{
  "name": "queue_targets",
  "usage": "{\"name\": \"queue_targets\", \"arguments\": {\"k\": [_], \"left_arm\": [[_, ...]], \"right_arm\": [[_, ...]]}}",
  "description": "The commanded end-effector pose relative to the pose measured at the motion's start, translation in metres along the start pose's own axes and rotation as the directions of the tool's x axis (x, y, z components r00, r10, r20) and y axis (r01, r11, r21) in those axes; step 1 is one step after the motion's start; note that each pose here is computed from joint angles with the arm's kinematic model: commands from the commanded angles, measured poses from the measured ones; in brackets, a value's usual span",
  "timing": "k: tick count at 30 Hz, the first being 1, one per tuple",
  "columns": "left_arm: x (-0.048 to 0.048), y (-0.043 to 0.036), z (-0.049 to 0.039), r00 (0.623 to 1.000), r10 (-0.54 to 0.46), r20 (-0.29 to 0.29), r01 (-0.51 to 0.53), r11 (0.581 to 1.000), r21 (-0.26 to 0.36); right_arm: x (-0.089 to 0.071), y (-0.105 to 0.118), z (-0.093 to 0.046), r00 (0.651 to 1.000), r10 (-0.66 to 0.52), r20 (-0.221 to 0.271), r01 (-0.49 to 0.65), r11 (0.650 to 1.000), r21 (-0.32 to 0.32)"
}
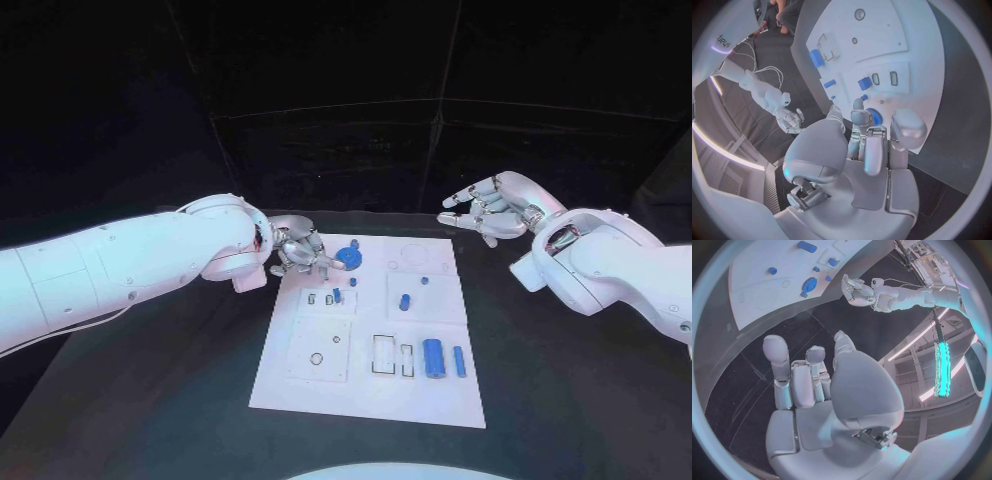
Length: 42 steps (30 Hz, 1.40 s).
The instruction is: Assemble the parts on the task board
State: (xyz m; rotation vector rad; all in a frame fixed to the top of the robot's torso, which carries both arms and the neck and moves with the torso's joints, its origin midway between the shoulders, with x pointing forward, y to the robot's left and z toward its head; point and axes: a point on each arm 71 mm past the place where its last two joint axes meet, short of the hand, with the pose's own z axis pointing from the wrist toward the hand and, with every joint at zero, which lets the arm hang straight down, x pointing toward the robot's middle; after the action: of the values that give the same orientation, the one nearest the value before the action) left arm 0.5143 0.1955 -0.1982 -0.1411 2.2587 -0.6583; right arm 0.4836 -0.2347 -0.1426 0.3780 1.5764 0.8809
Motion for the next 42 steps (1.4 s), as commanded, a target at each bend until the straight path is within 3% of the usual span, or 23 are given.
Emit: {"name": "queue_targets", "arguments": {"k": [1, 10, 17, 29, 42], "left_arm": [[0.0012, 0.0027, 0.0040, 0.991, 0.125, -0.050, -0.129, 0.989, -0.071], [0.0042, -0.0110, 0.0185, 0.986, 0.162, -0.039, -0.165, 0.984, -0.075], [0.0090, -0.0164, 0.0270, 0.981, 0.180, -0.069, -0.185, 0.980, -0.079], [0.0130, -0.0140, 0.0344, 0.973, 0.198, -0.120, -0.210, 0.972, -0.102], [0.0143, -0.0126, 0.0382, 0.970, 0.203, -0.135, -0.219, 0.969, -0.113]], "right_arm": [[0.000, 0.000, 0.001, 1.000, 0.018, -0.020, -0.018, 1.000, 0.010], [0.001, -0.002, 0.006, 1.000, 0.016, -0.010, -0.016, 1.000, 0.016], [0.001, -0.003, 0.009, 1.000, 0.015, 0.002, -0.015, 1.000, 0.027], [0.003, -0.003, 0.012, 1.000, 0.015, 0.000, -0.015, 0.999, 0.035], [0.004, -0.004, 0.013, 1.000, 0.015, -0.006, -0.015, 0.999, 0.039]]}}
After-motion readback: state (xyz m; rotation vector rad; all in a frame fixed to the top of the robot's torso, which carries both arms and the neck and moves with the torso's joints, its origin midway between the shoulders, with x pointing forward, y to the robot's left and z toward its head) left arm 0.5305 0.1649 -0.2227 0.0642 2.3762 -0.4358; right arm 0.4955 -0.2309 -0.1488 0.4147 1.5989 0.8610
